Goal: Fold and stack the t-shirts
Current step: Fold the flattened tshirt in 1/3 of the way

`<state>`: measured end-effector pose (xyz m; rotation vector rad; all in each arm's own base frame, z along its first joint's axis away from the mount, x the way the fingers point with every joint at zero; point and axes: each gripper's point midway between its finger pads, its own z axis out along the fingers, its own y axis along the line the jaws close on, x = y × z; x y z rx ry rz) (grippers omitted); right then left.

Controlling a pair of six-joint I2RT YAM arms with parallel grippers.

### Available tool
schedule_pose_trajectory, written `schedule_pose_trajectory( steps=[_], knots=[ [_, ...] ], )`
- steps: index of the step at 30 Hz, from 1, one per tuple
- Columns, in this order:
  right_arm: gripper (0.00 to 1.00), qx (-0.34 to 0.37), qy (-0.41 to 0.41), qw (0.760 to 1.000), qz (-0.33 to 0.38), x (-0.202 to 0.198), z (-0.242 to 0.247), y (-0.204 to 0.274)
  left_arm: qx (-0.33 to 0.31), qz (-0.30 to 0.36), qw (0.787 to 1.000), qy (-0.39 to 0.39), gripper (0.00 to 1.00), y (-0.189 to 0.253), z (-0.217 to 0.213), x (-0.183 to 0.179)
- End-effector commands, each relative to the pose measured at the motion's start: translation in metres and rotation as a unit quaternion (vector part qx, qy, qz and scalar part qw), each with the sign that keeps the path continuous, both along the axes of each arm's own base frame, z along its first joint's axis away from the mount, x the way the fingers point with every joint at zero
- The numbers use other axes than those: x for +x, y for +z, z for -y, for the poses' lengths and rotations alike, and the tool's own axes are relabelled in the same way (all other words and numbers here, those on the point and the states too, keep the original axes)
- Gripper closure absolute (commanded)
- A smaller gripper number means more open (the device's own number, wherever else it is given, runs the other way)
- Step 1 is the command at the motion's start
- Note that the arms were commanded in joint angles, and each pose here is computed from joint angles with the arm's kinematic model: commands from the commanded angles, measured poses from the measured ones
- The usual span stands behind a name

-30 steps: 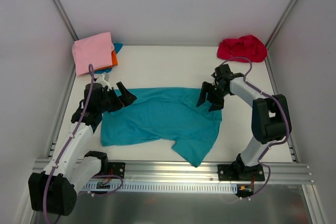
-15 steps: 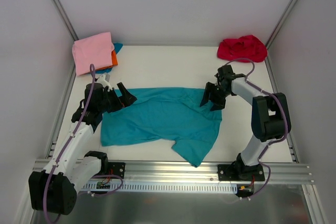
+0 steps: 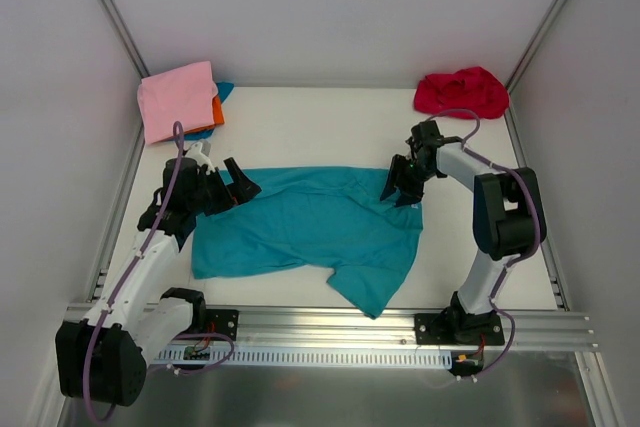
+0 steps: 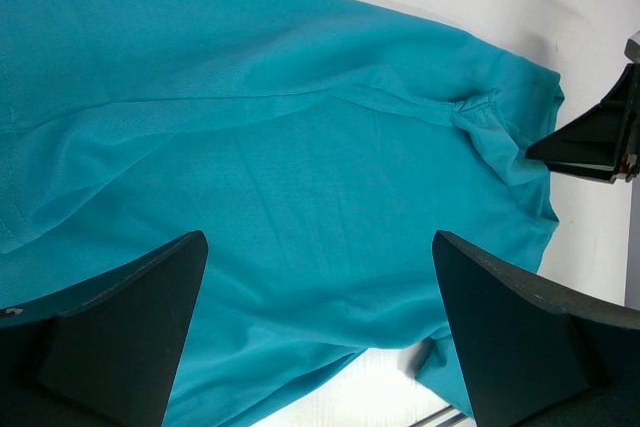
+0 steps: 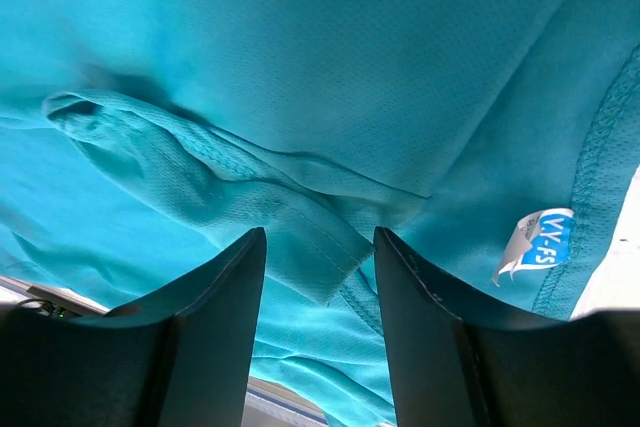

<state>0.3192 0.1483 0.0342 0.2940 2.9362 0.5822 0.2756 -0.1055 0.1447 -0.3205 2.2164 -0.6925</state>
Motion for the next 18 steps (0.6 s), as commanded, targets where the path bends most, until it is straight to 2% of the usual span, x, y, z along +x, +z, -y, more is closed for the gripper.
schedule_pose_trajectory(
  steps=[1,8,10,11,14,15,18],
  knots=[
    [0.49,0.012,-0.005,1.0,0.02,0.0163,-0.0056,0.013,0.005,0.01,1.0,-0.012,0.01,0.005,0.002,0.002],
    [0.55,0.01,-0.002,1.0,0.021,0.0183,-0.0059,0.015,0.004,0.006,1.0,-0.014,0.01,0.0032,0.0028,0.0025],
    [0.64,0.012,-0.002,1.0,0.021,0.0183,-0.0061,0.0141,0.004,0.007,1.0,-0.015,0.01,0.0032,0.003,0.0024],
    [0.73,0.012,-0.002,1.0,0.022,0.0185,-0.0062,0.0138,0.004,0.007,1.0,-0.015,0.01,0.0036,0.003,0.0024],
    [0.88,0.014,-0.001,1.0,0.019,0.0171,-0.0068,0.0117,0.005,0.006,1.0,-0.014,0.01,0.0023,0.0027,0.0019],
    [0.97,0.014,-0.002,1.0,0.019,0.0172,-0.0063,0.0113,0.006,0.005,1.0,-0.014,0.01,0.002,0.0026,0.0017],
    [1.0,0.017,-0.001,1.0,0.019,0.0153,-0.0073,0.012,0.005,0.005,1.0,-0.013,0.01,0.0011,0.0022,0.0021]
  ],
)
